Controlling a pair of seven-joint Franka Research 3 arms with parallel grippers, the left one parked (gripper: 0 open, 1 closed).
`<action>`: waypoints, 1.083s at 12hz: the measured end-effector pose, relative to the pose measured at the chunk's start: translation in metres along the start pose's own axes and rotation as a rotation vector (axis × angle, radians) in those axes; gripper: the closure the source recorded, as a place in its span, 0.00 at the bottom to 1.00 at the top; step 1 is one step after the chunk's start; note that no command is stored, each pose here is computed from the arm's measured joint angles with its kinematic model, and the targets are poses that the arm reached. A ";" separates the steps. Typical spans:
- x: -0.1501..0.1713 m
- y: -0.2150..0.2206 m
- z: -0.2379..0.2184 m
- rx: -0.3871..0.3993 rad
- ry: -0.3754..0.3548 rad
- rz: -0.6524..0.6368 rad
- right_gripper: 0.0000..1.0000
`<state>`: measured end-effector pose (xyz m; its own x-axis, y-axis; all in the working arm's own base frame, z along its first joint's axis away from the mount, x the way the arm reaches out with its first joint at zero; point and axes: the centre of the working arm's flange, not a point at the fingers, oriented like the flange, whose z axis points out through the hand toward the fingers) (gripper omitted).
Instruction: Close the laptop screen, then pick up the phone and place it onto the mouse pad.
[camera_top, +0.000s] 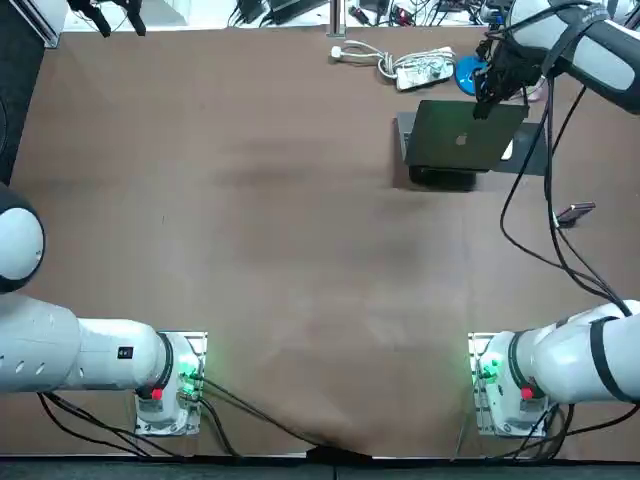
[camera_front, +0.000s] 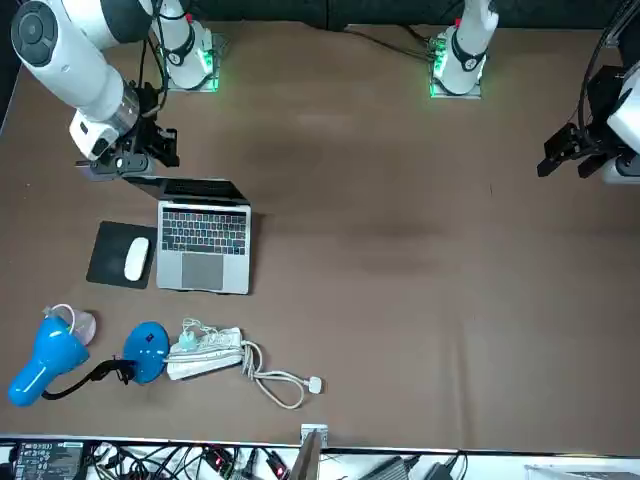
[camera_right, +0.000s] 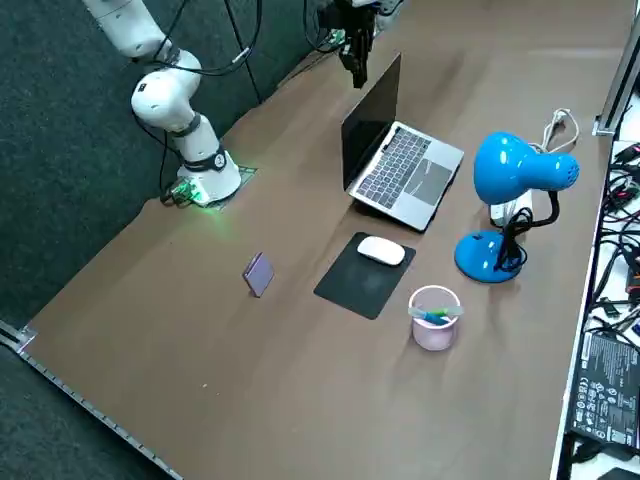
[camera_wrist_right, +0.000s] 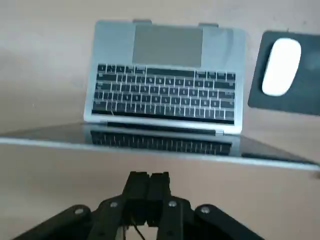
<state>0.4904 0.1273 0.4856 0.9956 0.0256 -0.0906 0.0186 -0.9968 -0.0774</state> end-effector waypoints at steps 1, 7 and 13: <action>0.004 -0.001 0.003 0.003 0.019 0.001 0.98; 0.036 -0.003 0.043 -0.009 0.072 0.003 0.98; 0.061 0.000 0.085 -0.024 0.085 0.001 0.98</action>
<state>0.5434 0.1354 0.3957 0.9998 0.0195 -0.0055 0.0192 -0.9984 -0.0535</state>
